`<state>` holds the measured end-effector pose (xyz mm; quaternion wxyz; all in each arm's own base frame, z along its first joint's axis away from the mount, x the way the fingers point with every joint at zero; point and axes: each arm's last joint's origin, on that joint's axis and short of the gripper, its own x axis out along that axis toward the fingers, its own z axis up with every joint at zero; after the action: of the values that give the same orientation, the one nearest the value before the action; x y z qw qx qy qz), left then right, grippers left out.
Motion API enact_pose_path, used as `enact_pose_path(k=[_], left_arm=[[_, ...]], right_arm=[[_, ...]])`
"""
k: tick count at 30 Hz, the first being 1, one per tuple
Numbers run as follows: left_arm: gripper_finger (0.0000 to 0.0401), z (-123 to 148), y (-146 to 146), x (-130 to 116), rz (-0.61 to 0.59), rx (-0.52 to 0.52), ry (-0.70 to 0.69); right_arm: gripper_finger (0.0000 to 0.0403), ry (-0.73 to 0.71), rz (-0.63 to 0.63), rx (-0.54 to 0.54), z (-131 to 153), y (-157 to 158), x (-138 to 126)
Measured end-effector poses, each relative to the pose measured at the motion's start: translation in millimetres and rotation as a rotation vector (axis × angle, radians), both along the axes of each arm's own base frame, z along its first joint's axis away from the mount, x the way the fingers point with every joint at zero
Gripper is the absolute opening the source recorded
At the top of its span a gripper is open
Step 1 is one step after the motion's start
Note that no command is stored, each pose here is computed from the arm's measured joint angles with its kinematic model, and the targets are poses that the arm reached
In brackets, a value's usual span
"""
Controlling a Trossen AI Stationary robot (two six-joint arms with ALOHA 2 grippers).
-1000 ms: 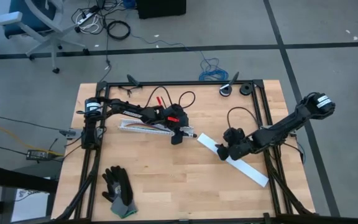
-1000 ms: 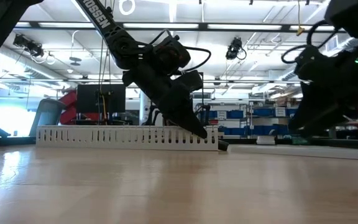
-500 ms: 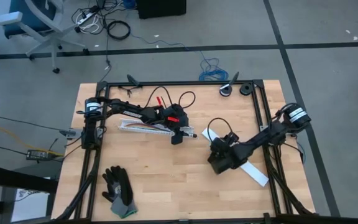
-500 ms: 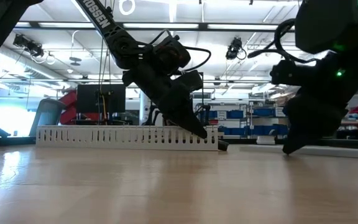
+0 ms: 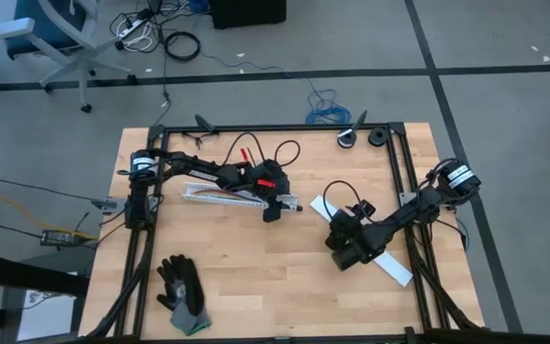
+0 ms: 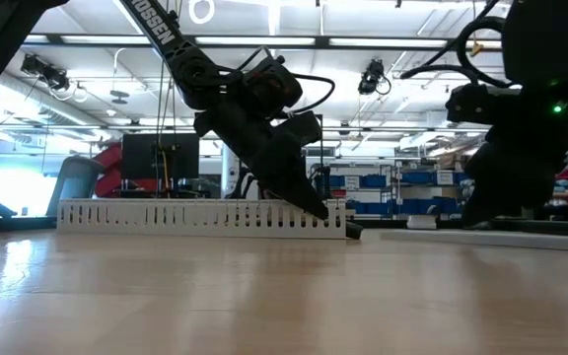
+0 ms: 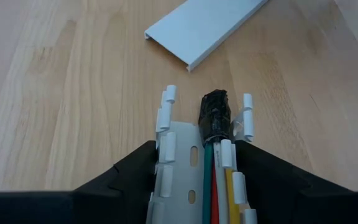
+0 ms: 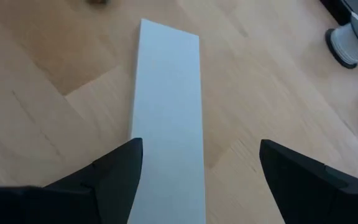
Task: Ziptie cables
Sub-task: Close the white cable duct with the cover
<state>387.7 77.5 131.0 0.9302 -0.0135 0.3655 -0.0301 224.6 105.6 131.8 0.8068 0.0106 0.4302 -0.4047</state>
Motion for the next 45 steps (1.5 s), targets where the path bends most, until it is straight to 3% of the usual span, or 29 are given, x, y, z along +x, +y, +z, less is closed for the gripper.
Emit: enact_pose_path(k=[8,13,24,34,41,45], left_arm=[[0.0219,0.9,0.2,0.8,0.001,0.002,-0.012],[0.0219,1.0,0.2,1.3,0.013,-0.009,-0.018],[0.0219,1.3,0.3,1.5,0.021,-0.017,-0.021],[0.0219,1.5,0.4,1.7,0.071,-0.067,-0.019],[0.0219,1.5,0.7,1.7,0.082,-0.061,-0.018],[0.0219,1.5,0.7,1.7,0.082,-0.061,-0.018]], right_arm=[[0.0309,0.019,0.016,-0.010,0.0,-0.1,-0.6],[0.0309,-0.098,-0.084,-0.006,1.1,-1.2,-0.5],[0.0327,-0.158,-0.095,-0.035,14.8,12.7,-26.1],[0.0358,-0.211,-0.105,-0.009,2.8,9.0,-55.9],[0.0367,-0.306,-0.099,0.055,-9.2,8.8,-57.7],[0.0377,-0.319,-0.031,0.022,-12.8,9.2,-58.1]])
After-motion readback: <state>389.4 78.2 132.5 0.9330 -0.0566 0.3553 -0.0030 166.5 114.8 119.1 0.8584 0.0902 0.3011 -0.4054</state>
